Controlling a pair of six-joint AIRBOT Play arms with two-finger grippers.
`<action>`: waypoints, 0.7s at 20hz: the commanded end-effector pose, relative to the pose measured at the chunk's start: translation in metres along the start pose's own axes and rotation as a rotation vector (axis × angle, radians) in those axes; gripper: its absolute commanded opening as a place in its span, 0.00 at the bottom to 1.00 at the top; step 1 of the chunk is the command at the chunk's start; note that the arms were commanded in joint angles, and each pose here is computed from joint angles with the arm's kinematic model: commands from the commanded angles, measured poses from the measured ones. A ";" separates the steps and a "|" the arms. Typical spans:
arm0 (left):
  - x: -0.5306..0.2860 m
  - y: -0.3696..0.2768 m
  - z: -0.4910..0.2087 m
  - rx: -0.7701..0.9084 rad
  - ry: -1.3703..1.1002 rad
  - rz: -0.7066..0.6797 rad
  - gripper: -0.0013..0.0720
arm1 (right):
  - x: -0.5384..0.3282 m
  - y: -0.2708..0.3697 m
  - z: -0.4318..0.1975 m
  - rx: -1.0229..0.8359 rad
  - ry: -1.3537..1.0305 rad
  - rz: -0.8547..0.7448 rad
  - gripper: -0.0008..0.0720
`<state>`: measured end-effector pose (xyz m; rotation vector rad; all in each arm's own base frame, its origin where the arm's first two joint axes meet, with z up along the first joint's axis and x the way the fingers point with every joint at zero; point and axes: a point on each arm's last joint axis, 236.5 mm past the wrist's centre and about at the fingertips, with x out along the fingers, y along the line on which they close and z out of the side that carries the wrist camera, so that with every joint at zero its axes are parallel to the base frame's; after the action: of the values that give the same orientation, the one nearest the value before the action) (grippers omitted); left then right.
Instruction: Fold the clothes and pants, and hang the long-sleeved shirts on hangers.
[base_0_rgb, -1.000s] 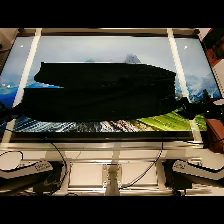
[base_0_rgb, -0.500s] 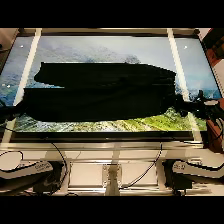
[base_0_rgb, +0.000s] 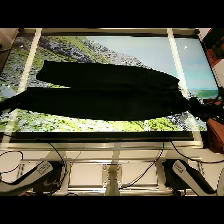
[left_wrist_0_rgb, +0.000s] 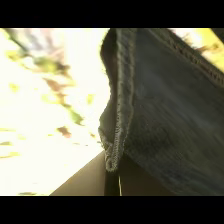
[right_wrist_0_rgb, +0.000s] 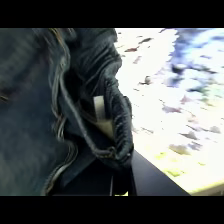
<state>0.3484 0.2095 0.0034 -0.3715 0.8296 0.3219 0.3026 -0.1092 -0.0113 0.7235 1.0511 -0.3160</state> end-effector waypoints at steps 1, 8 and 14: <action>-0.021 -0.005 0.015 0.009 -0.060 0.015 0.06 | -0.051 -0.010 -0.003 -0.002 -0.094 -0.067 0.05; 0.000 -0.040 0.080 -0.002 -0.199 -0.019 0.05 | -0.079 0.038 0.025 0.115 -0.270 0.117 0.05; 0.083 -0.129 0.144 -0.001 -0.160 -0.135 0.05 | -0.052 0.083 0.069 0.140 -0.418 0.208 0.04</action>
<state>0.4952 0.1880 0.0611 -0.3687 0.6357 0.2518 0.3390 -0.1007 0.0807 0.8030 0.6620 -0.3431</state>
